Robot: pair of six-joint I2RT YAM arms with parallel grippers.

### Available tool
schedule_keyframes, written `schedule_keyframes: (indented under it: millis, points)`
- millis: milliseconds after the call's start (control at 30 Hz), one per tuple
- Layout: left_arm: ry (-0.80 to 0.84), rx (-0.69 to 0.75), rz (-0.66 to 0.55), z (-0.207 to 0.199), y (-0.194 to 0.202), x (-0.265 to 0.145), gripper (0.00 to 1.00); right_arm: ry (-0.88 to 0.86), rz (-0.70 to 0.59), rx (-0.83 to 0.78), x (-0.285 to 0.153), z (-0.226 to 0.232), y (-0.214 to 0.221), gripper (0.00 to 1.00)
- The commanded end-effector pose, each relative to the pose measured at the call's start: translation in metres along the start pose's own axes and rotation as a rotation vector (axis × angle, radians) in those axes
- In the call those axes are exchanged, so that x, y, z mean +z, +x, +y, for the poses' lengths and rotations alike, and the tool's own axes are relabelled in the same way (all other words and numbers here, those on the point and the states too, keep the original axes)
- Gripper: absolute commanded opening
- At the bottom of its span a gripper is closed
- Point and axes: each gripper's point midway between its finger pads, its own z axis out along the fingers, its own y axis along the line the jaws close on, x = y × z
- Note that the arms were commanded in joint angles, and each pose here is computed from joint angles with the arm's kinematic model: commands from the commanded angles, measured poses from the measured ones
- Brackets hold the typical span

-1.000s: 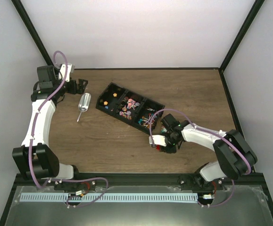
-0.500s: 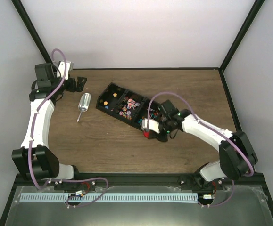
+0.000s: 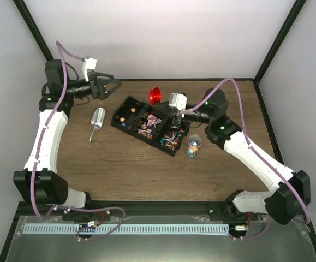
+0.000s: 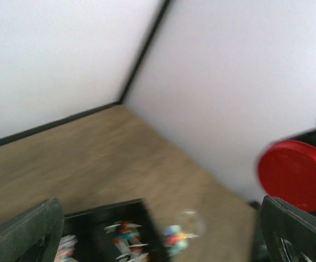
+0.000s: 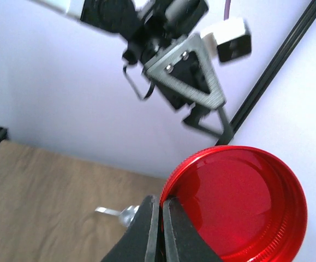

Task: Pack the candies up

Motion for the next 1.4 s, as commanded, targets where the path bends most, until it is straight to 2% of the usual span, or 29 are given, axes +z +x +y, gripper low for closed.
schedule_keyframes:
  millis: [0, 167, 333, 433, 800, 1200, 1367]
  points:
    - [0.384, -0.078, 0.031, -0.082, -0.015, 0.015, 1.00, 0.115, -0.222, -0.268, -0.006, -0.028, -0.066, 0.01]
    - [0.609, -0.108, 0.147, -0.139, 0.007, 0.029, 1.00, 0.111, -0.279, -0.434, -0.007, -0.021, -0.078, 0.01]
    - [0.701, -0.082, 0.192, -0.164, 0.015, 0.034, 1.00, 0.077, -0.306, -0.485, -0.003, -0.010, -0.085, 0.01]
    - [0.719, -0.105, 0.205, -0.170, 0.013, 0.037, 1.00, 0.056, -0.316, -0.488, -0.001, -0.002, -0.087, 0.01]
    - [0.788, -0.051, 0.195, -0.192, 0.008, 0.043, 1.00, 0.051, -0.319, -0.481, 0.002, 0.006, -0.081, 0.01]
    - [0.828, 0.027, 0.165, -0.206, 0.008, 0.033, 1.00, 0.134, -0.367, -0.545, 0.000, 0.004, -0.085, 0.01]
    - [0.826, 0.032, 0.140, -0.207, 0.006, 0.034, 0.95, 0.141, -0.379, -0.549, 0.000, 0.006, -0.086, 0.01]
